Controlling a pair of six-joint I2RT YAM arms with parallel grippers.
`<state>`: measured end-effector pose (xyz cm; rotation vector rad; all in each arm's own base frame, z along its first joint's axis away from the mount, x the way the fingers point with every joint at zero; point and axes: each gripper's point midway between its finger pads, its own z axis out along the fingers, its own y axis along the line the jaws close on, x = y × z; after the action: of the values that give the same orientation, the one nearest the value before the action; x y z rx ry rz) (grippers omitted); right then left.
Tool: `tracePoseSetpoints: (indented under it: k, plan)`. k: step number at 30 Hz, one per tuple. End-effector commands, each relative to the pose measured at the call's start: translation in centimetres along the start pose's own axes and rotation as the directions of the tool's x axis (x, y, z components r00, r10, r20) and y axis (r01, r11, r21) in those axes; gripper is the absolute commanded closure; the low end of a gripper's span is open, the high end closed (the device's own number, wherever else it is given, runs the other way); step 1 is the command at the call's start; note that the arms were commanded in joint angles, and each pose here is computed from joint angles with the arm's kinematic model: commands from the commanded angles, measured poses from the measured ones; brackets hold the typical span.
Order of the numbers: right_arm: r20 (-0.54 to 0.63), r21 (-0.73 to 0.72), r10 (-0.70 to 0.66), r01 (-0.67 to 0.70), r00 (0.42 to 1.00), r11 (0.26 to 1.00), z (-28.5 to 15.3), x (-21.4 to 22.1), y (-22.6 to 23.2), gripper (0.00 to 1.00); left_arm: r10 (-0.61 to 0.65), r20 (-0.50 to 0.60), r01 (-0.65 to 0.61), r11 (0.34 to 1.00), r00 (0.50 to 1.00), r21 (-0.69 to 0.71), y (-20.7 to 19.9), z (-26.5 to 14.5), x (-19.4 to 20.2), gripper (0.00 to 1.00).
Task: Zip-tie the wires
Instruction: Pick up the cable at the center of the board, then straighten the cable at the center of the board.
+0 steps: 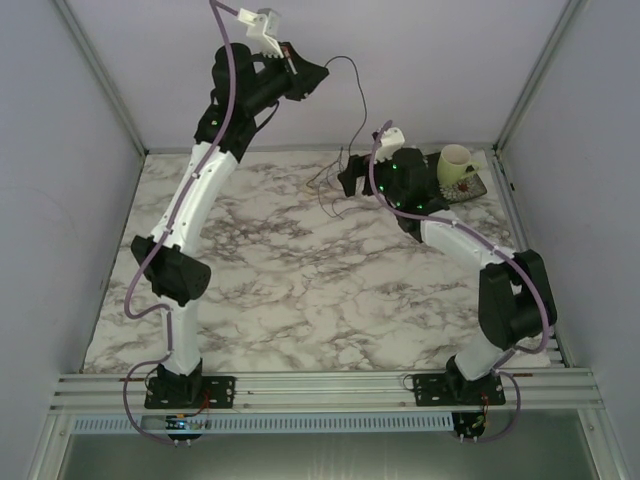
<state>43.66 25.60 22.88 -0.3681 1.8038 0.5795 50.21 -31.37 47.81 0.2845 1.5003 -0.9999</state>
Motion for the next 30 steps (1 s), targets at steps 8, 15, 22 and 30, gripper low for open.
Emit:
tracePoseSetpoints:
  k: [8, 15, 22, 30]
  plan:
    - [0.142, -0.096, 0.032, -0.018, 0.989, 0.995, 5.5, -2.5, 2.3, 0.26, -0.007, 0.112, 0.005, 1.0, 0.994, 0.026, -3.6, -4.1, -6.5, 1.0]
    - [0.174, -0.06, 0.006, 0.004, 0.985, 0.998, 7.3, -1.8, 0.9, 0.49, -0.052, 0.159, 0.046, 0.998, 0.986, 0.037, -3.2, -7.0, -10.0, 1.0]
    - [0.187, -0.149, 0.01, 0.018, 0.982, 0.989, 8.6, -2.8, 2.3, 0.52, -0.042, 0.158, 0.04, 0.999, 0.987, 0.019, -3.2, -8.7, -10.9, 1.0]
    - [0.129, -0.284, -0.032, 0.068, 0.991, 0.956, 4.3, 0.0, 4.7, 0.29, -0.051, 0.169, 0.053, 0.999, 0.984, -0.006, -2.3, -9.0, -11.3, 1.0]
